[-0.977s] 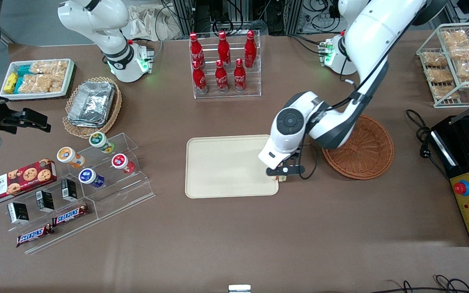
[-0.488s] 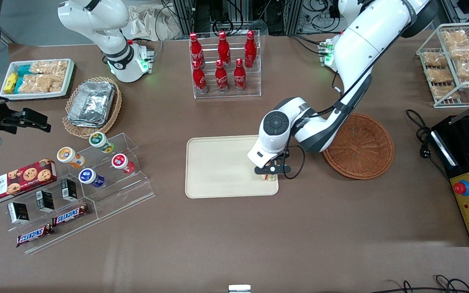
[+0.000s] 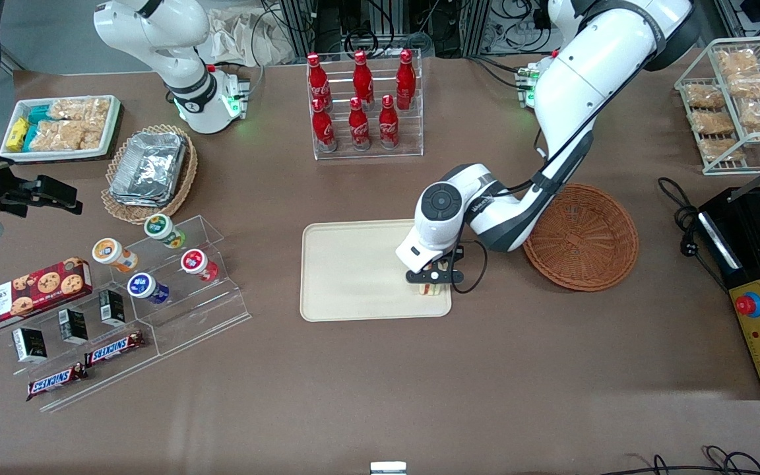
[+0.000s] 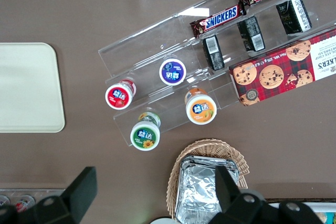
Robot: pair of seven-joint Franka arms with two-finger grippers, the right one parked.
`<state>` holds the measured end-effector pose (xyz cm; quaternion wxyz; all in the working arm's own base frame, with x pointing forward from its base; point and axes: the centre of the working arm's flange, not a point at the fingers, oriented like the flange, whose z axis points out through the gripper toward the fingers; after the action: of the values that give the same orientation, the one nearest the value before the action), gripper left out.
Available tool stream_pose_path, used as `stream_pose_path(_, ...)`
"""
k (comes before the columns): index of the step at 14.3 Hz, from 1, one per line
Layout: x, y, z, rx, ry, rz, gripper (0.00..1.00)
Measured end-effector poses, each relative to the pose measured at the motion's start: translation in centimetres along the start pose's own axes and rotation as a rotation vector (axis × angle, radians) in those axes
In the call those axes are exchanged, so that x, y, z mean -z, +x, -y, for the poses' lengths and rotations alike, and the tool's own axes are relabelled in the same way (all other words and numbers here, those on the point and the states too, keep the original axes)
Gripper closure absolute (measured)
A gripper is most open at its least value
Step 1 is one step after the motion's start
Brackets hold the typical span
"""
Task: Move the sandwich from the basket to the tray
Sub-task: 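Carry the sandwich over the beige tray and lower it, then open the left gripper, release the sandwich, and withdraw upward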
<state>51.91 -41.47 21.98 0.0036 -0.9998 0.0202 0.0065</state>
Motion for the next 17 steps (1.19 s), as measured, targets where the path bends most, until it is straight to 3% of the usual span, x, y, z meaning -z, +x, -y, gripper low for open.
stream_pose_path(3,0.8,0.7,0.1,0.029,-0.009,-0.015,0.22)
stream_pose_path(5,2.5,1.6,0.0,0.043,-0.023,-0.046,0.02)
stream_pose_path(7,6.3,2.8,0.3,0.083,-0.036,-0.097,0.0)
stream_pose_path(9,12.1,4.3,2.5,0.177,-0.044,-0.119,0.0)
stream_pose_path(11,18.7,5.3,6.3,0.281,-0.054,-0.131,0.0)
stream_pose_path(14,27.4,5.1,13.8,0.423,-0.001,-0.124,0.0)
stream_pose_path(17,34.0,3.9,20.9,0.438,-0.007,-0.117,0.0)
